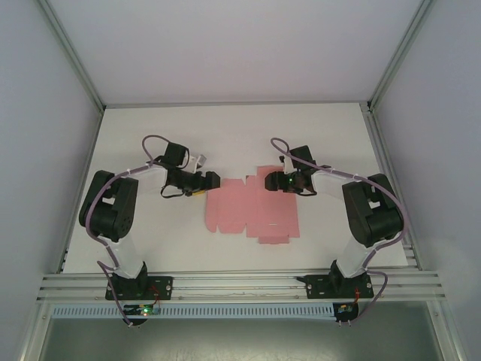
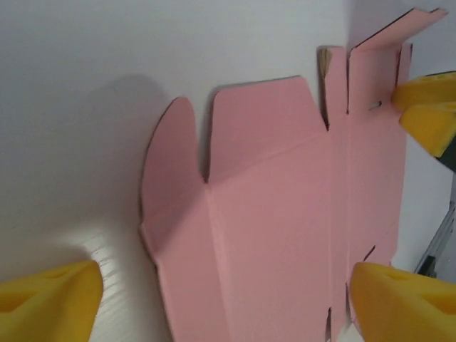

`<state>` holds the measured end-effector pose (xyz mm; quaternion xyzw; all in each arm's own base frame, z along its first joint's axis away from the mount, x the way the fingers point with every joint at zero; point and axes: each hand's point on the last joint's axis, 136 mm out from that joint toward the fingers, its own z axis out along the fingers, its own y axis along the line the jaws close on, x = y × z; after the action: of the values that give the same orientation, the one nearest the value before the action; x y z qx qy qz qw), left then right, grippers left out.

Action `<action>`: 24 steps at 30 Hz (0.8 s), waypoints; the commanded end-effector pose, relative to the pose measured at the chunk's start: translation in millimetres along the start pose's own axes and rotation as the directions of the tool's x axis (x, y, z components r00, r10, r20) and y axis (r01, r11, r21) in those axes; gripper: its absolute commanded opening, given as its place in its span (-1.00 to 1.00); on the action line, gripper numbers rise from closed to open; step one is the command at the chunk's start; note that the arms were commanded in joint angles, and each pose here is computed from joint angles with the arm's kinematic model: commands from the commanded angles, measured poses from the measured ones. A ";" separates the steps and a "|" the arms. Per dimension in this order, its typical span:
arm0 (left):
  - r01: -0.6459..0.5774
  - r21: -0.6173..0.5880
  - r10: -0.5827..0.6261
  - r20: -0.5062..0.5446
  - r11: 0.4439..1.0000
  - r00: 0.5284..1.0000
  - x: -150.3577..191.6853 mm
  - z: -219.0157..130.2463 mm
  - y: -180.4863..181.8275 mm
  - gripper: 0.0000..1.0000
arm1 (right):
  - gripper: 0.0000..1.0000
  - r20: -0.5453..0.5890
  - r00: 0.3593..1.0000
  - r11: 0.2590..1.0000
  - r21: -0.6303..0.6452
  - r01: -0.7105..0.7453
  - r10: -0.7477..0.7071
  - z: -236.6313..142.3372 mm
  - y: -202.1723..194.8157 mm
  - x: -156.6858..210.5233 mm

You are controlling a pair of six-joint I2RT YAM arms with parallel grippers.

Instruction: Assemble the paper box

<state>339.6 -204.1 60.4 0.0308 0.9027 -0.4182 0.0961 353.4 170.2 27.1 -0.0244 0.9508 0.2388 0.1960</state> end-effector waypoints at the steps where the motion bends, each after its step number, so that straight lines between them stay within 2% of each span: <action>1: -0.005 0.064 0.011 -0.090 0.998 0.996 19.9 10.7 -17.9 0.66 | 0.35 -0.099 0.993 0.997 0.013 -0.070 0.071 15.0 -13.5 36.2; 3: 0.007 0.076 0.000 -0.086 0.997 0.996 21.2 14.5 -17.1 0.41 | 0.35 -0.085 0.994 0.997 -0.004 -0.074 0.073 15.5 -11.4 36.1; 6: -0.004 0.100 0.008 -0.042 0.995 0.999 11.3 15.7 -22.3 -0.19 | 0.38 -0.046 0.998 0.997 -0.048 -0.054 0.052 11.4 -4.8 31.7; 8: -0.047 0.106 0.046 0.012 0.993 0.999 -1.9 9.9 -32.5 -0.56 | 0.38 -0.009 1.000 0.997 -0.073 -0.028 0.027 1.1 0.7 21.7; 11: -0.144 0.142 0.132 0.086 0.979 0.988 -19.3 -5.5 -58.6 -0.97 | 0.46 0.082 0.997 0.992 -0.127 0.011 -0.001 -26.1 9.9 -4.0; 17: -0.334 0.273 0.292 0.183 0.902 0.939 -31.6 -37.8 -117.9 -1.00 | 0.67 0.311 0.950 0.950 -0.287 0.125 -0.031 -108.7 22.5 -47.1; 20: -0.414 0.320 0.349 0.242 0.852 0.905 -34.4 -57.3 -145.9 -1.00 | 0.75 0.393 0.919 0.929 -0.325 0.177 -0.038 -140.5 15.1 -48.2; 24: -0.504 0.374 0.409 0.308 0.778 0.859 -32.0 -83.0 -181.5 -1.00 | 0.78 0.430 0.903 0.900 -0.387 0.201 -0.017 -158.9 2.7 -37.4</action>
<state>342.9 -247.9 203.0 0.1667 0.7885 -0.5419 0.2384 350.8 89.7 173.9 -0.0315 0.8313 0.3728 0.4109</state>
